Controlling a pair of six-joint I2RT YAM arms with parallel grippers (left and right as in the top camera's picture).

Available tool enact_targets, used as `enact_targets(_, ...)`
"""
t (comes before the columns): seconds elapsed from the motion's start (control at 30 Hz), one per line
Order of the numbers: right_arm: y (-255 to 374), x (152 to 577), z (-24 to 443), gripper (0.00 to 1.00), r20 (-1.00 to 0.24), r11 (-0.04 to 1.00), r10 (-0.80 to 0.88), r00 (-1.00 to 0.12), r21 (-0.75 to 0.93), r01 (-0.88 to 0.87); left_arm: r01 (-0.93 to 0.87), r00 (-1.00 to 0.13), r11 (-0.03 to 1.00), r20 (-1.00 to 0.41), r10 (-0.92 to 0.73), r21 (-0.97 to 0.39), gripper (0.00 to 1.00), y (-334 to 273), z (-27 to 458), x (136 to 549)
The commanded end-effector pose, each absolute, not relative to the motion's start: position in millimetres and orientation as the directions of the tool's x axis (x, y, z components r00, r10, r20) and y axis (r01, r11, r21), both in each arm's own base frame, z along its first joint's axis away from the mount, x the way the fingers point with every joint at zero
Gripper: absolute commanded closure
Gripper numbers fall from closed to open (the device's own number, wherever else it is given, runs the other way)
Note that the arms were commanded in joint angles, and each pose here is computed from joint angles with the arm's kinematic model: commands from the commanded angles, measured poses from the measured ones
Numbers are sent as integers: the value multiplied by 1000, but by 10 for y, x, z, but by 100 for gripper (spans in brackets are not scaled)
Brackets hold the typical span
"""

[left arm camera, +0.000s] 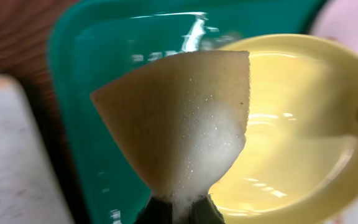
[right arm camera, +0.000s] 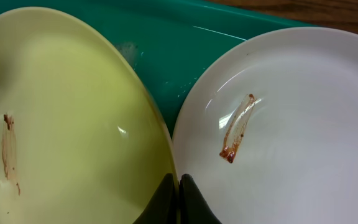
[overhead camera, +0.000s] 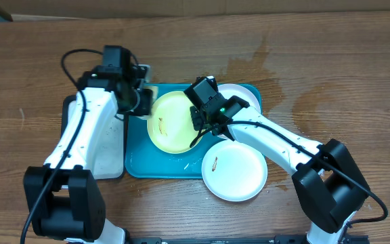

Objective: Clean dirty plates on tray and stack at the side
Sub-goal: 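Scrub the yellow plate surface with the sponge in the left gripper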

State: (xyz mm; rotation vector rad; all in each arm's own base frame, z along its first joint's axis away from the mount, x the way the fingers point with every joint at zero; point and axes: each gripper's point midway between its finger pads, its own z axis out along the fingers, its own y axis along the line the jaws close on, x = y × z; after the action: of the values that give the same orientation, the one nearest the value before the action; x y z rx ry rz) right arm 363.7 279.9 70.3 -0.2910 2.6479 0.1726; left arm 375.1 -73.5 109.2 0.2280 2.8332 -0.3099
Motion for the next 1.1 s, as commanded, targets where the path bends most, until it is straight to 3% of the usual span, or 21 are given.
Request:
enact_targets(0.0, 2864, 3706, 959, 96, -511, 966, -143, -848, 113, -231, 265, -946, 914, -265, 186, -306, 96, -1118, 995, 3630)
enact_targets(0.53, 2820, 3557, 860, 96, -418, 978, -7, -908, 187, -93, 332, -936, 893, -223, 272, -304, 96, -1340, 358, 3391)
enact_targets(0.9, 2773, 3289, 520, 96, -311, 974, 26, -950, 223, -46, 358, -919, 889, -276, 282, -286, 96, -1343, 507, 3466)
enact_targets(1.07, 2731, 3196, 396, 89, -282, 974, 18, -959, 220, -46, 345, -918, 905, -292, 270, -248, 96, -1276, 603, 3478)
